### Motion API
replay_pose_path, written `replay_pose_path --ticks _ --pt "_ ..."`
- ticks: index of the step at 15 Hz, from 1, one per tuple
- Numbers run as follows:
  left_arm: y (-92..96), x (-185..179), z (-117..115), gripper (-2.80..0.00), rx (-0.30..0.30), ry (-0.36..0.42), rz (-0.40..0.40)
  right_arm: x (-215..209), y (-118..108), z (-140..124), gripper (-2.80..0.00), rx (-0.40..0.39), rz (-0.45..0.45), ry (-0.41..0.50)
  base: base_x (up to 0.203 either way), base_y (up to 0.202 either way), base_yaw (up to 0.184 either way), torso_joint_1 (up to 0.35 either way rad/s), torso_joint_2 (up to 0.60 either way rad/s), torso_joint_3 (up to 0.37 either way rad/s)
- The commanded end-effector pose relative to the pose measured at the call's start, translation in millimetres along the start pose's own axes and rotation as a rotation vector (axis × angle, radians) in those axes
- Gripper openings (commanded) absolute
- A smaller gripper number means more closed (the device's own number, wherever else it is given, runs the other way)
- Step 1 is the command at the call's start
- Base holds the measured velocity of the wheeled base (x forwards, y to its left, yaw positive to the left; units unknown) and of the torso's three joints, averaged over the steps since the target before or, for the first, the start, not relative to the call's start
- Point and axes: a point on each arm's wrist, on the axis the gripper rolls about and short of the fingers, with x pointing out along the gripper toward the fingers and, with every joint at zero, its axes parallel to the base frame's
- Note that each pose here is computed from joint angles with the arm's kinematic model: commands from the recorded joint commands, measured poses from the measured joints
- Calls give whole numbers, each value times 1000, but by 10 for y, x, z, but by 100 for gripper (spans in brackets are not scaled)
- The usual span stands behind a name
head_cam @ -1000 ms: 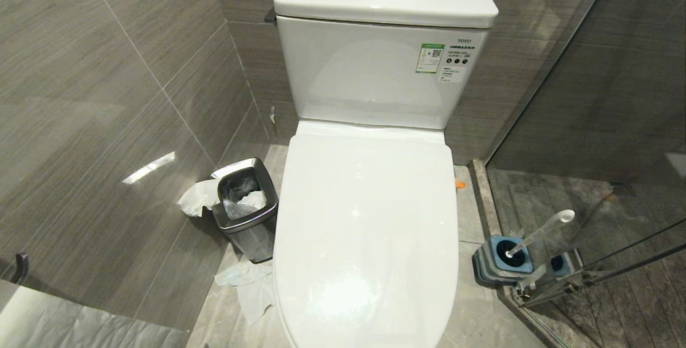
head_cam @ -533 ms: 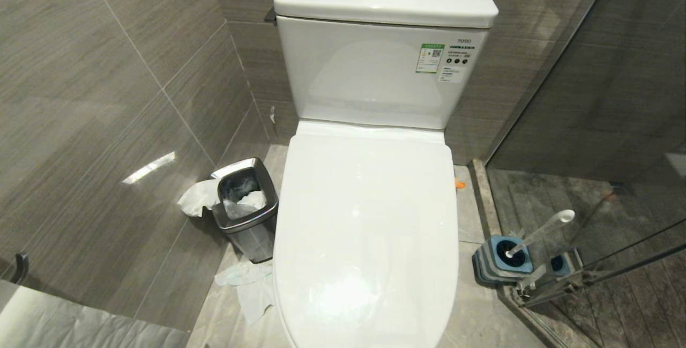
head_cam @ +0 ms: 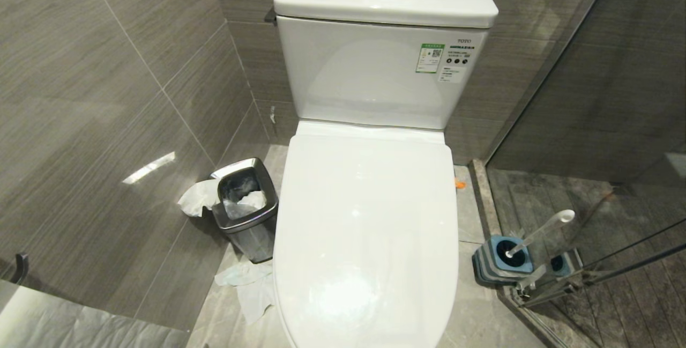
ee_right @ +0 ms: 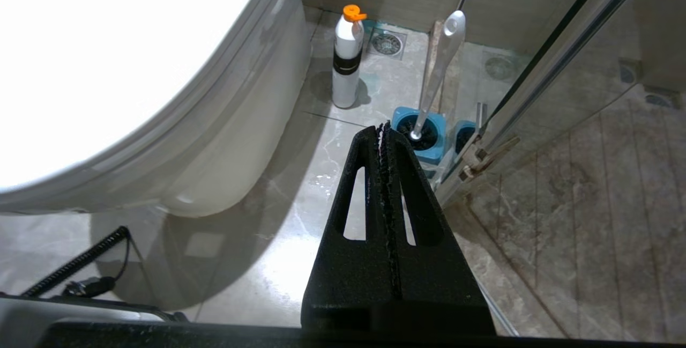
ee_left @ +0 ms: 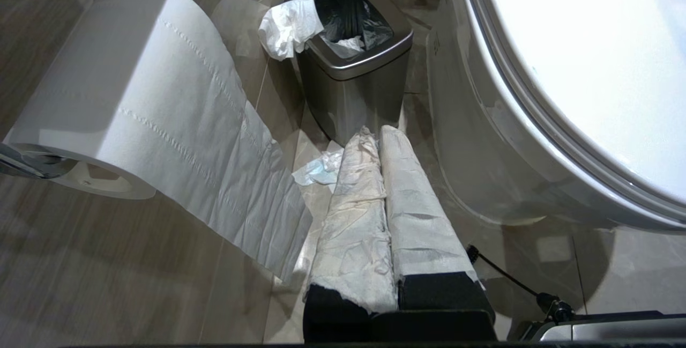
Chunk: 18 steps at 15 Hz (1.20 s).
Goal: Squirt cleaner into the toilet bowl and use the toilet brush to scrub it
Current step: Use the left hand to lift the toilet lid slightly
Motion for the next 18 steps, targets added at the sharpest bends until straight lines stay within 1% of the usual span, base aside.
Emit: replay_pose_path --ticks 1,5,7,9,11,15,18 --pt "0 1 3 -280 -2 -2 0 1 0 0 -280 10 1 1 0 0 0 0 0 0" --pt "1 1 1 -280 -8 -1 1 1 0 0 -280 15 0 1 0 0 0 0 0 0" --pt "0 0 5 -280 9 -3 0 1 0 0 -280 15 2 1 0 0 0 0 0 0" --pt "0 -6 29 -280 61 -14 -4 1 0 0 -280 15 1 1 0 0 0 0 0 0" --pt "2 -31 103 -280 75 -38 -8 1 0 0 -280 15 0 1 0 0 0 0 0 0" --pt "3 -92 231 -280 102 -55 -22 1 0 0 -280 15 1 1 0 0 0 0 0 0" --pt "9 -128 432 -280 113 -53 -29 1 0 0 -280 15 0 1 0 0 0 0 0 0"
